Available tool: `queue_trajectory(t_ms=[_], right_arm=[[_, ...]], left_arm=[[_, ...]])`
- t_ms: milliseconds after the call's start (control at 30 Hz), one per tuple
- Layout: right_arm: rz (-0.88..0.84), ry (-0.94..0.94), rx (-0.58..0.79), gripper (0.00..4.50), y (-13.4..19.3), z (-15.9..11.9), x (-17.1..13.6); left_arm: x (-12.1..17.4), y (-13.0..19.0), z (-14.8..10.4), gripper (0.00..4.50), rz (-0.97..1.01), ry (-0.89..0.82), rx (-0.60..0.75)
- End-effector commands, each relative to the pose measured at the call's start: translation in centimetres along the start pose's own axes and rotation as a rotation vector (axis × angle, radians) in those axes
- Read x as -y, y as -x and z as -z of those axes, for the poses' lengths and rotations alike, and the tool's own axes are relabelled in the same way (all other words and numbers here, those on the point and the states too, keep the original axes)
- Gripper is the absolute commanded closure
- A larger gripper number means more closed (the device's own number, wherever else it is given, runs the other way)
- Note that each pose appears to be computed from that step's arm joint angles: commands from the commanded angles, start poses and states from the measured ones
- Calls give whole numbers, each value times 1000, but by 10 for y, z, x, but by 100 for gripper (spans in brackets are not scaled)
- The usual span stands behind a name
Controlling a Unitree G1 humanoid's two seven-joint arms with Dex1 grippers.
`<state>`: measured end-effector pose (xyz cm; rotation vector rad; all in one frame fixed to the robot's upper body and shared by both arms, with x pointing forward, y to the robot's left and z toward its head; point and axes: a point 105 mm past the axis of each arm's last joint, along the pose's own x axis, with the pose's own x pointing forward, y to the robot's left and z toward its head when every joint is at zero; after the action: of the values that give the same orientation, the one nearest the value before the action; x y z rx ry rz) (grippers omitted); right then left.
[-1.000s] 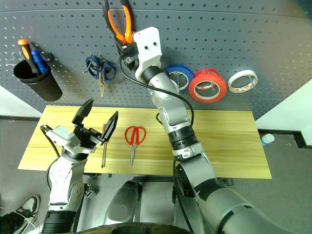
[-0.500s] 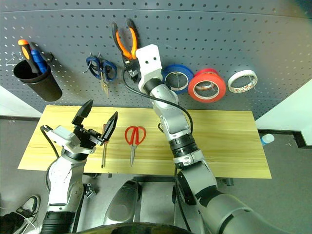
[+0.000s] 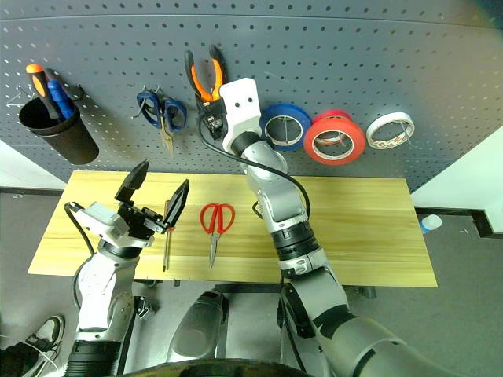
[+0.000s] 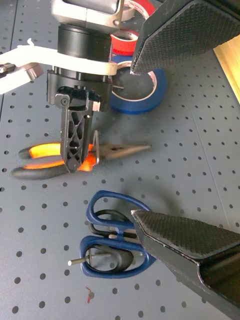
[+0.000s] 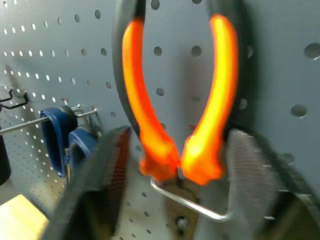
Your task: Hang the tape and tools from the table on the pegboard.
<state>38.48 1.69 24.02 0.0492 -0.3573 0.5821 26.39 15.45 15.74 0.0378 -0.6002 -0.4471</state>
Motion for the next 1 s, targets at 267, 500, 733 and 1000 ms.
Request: queue_trajectory(t_ms=[267, 500, 733, 1000], right_arm=[[-17, 0, 48, 2, 1, -13, -10], [-17, -5, 24, 2, 22, -3, -12], [-3, -15, -10, 2, 41, 1, -13], [-10, -35, -51, 2, 69, 11, -11]], left_arm=[[2, -2, -6, 0, 15, -21, 21], [3, 1, -7, 0, 19, -22, 18], [3, 1, -7, 0, 18, -17, 20], [-1, 8, -4, 0, 17, -6, -20]])
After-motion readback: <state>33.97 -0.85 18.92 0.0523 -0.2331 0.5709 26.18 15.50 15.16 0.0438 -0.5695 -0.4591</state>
